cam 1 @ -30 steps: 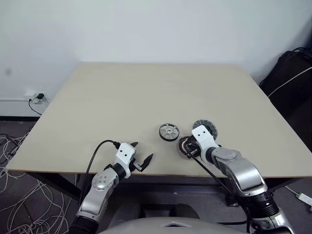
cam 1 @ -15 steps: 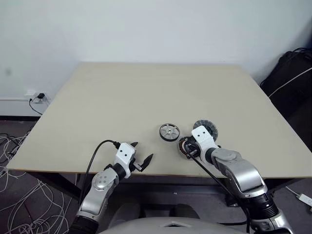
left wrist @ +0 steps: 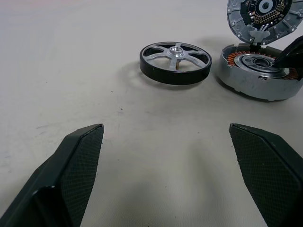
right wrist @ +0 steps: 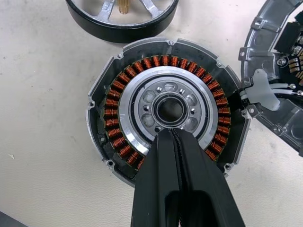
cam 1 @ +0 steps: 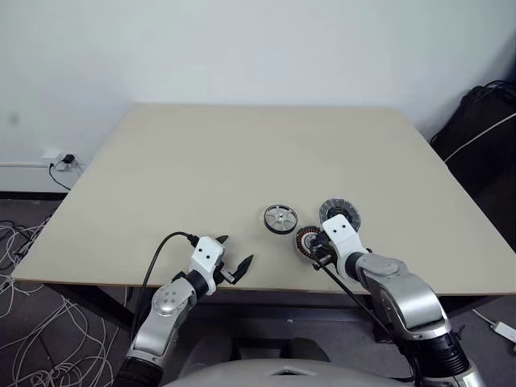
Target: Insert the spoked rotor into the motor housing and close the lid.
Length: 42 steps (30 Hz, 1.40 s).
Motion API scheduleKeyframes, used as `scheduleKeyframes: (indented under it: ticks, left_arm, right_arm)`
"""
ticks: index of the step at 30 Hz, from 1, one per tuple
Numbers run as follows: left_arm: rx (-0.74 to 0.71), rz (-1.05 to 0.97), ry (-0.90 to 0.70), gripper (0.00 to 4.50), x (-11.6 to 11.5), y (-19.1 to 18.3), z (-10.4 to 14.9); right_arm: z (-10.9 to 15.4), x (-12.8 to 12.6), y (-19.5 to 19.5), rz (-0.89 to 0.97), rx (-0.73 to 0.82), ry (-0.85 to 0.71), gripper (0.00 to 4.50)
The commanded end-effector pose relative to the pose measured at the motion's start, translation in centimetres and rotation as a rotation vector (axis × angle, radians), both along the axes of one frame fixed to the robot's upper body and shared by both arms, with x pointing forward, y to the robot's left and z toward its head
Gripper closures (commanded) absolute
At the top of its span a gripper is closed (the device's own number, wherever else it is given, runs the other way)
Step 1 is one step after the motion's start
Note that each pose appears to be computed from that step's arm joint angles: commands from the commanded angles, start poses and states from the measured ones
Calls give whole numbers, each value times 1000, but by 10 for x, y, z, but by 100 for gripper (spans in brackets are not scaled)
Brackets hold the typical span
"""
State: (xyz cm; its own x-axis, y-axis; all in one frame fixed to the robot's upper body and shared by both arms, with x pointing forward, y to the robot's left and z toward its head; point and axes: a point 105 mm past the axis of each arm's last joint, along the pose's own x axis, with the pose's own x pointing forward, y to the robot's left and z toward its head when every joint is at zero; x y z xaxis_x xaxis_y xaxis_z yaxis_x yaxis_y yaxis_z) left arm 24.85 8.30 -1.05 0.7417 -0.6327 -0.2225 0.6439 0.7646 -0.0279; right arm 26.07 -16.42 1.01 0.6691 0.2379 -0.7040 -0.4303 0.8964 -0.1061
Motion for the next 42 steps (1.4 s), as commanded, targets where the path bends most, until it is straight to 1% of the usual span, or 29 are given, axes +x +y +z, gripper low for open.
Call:
scheduleKeyframes:
  ticks: [1,7,16,19,25,31,35,42]
  left_arm:
    - [-21,-19,-54,0,5,-5,14]
    - [-22,-21,-56,0,6,-5,15]
    - [-23,-14,-56,0,4,-3,15]
    - [-21,-11,-55,0,4,-2,13]
    - [-22,-7,-56,0,3,-2,15]
    - [-24,-14,-60,0,4,-4,19]
    - [-23,-19,-58,0,4,-4,20]
    - [-21,-26,-55,0,4,-5,20]
  right_arm:
    - [18,9,3,-8,30,-83,447]
    - [20,19,7,-20,41,-118,447]
    - [11,27,4,-36,29,-112,447]
    - [6,26,0,-42,16,-98,447]
    - [0,16,-14,-65,1,-69,447]
    - [-1,10,-14,-75,8,-66,447]
    - [3,10,-10,-67,15,-85,447]
    - [19,22,-6,-79,26,-163,447]
